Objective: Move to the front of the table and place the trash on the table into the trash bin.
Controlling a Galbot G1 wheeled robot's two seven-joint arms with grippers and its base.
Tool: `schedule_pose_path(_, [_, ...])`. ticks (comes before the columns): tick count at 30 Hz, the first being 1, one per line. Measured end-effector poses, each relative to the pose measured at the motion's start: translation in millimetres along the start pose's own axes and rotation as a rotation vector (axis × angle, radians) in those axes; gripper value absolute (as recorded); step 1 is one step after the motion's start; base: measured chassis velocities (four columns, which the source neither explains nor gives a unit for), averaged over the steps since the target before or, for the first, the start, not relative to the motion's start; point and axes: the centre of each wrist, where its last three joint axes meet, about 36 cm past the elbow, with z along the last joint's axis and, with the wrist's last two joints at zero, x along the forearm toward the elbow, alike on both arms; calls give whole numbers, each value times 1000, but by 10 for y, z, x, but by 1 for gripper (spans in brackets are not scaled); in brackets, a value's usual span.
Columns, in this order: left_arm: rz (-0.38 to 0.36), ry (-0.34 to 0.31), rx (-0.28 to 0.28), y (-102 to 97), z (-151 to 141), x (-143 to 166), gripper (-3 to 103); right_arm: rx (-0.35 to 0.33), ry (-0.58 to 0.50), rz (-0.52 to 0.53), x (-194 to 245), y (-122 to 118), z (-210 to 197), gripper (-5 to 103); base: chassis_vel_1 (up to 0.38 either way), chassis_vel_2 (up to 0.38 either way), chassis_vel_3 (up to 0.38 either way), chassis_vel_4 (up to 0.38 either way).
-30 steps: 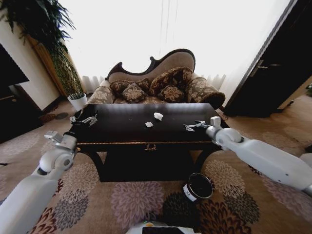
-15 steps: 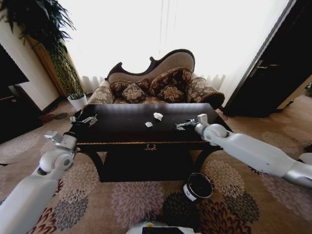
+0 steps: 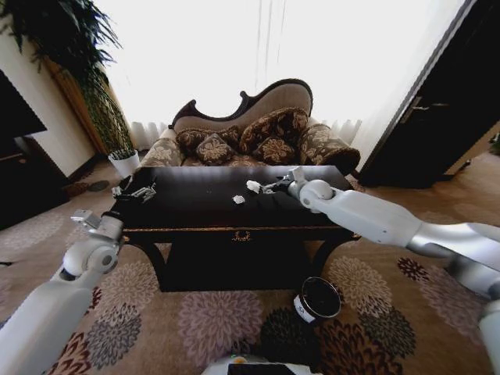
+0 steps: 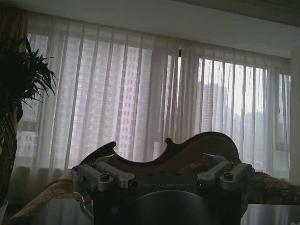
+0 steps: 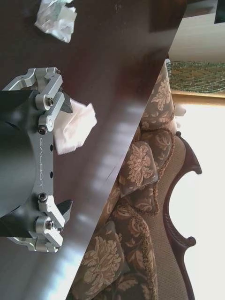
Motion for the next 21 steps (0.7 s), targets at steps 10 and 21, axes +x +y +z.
schedule_pose_path(10, [0, 0, 0, 0, 0, 0, 100, 27, 11, -16, -164, 219, -3, 100, 0, 0, 0, 0])
schedule_pose_path(21, [0, 0, 0, 0, 0, 0, 100, 53, 18, 2, -345, 219, 32, 87, 0, 0, 0, 0])
